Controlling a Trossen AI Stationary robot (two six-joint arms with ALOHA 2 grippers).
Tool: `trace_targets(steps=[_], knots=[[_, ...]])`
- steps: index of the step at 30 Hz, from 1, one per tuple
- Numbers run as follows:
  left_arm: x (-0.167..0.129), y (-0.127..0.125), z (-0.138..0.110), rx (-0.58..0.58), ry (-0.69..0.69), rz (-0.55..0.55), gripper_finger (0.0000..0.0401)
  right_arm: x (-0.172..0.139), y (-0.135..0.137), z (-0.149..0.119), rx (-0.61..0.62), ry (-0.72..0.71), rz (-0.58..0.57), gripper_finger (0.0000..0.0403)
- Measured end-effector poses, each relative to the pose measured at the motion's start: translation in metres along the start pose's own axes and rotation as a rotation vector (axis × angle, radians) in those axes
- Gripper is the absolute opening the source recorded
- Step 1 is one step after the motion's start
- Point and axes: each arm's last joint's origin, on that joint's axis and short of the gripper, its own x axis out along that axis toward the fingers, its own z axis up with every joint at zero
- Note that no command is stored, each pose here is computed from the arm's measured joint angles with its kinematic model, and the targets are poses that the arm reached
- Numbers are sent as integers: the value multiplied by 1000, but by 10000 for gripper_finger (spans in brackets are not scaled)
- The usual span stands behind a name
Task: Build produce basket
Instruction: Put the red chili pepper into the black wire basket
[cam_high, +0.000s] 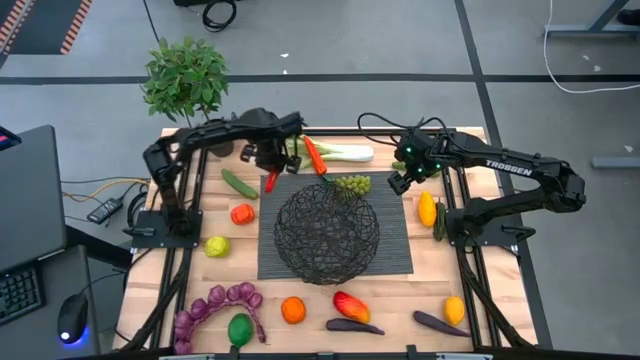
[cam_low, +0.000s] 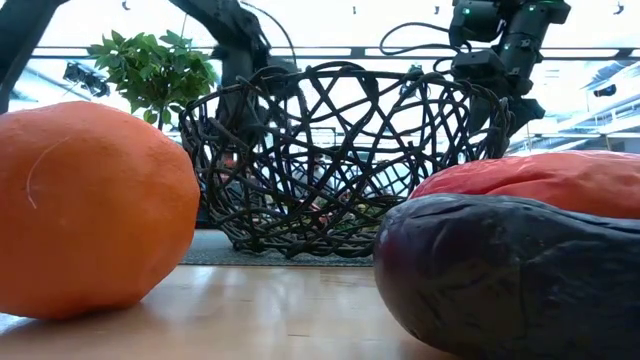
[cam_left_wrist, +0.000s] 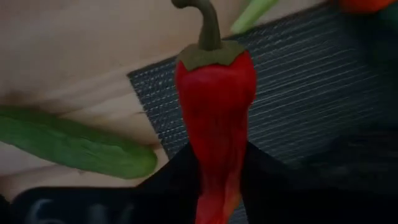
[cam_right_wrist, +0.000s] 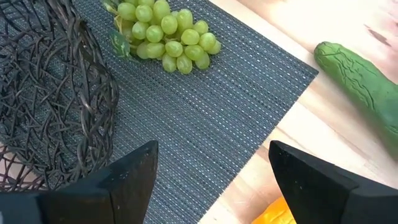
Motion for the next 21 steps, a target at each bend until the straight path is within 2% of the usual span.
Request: trace_targets(steps=[4, 13, 17, 21], knots=[[-34, -9, -12, 11, -92, -112, 83, 0, 0, 0, -4, 0, 0, 312], [-91, -53, -54, 172, -214, -301, 102, 0, 0, 0, -28, -3, 3, 312], [-99, -76, -76, 263, -240, -377, 99, 0, 0, 0, -25, -2, 3, 312], [-98, -87, -94, 320, -227, -390, 106, 0, 0, -1, -11, 13, 15, 312]])
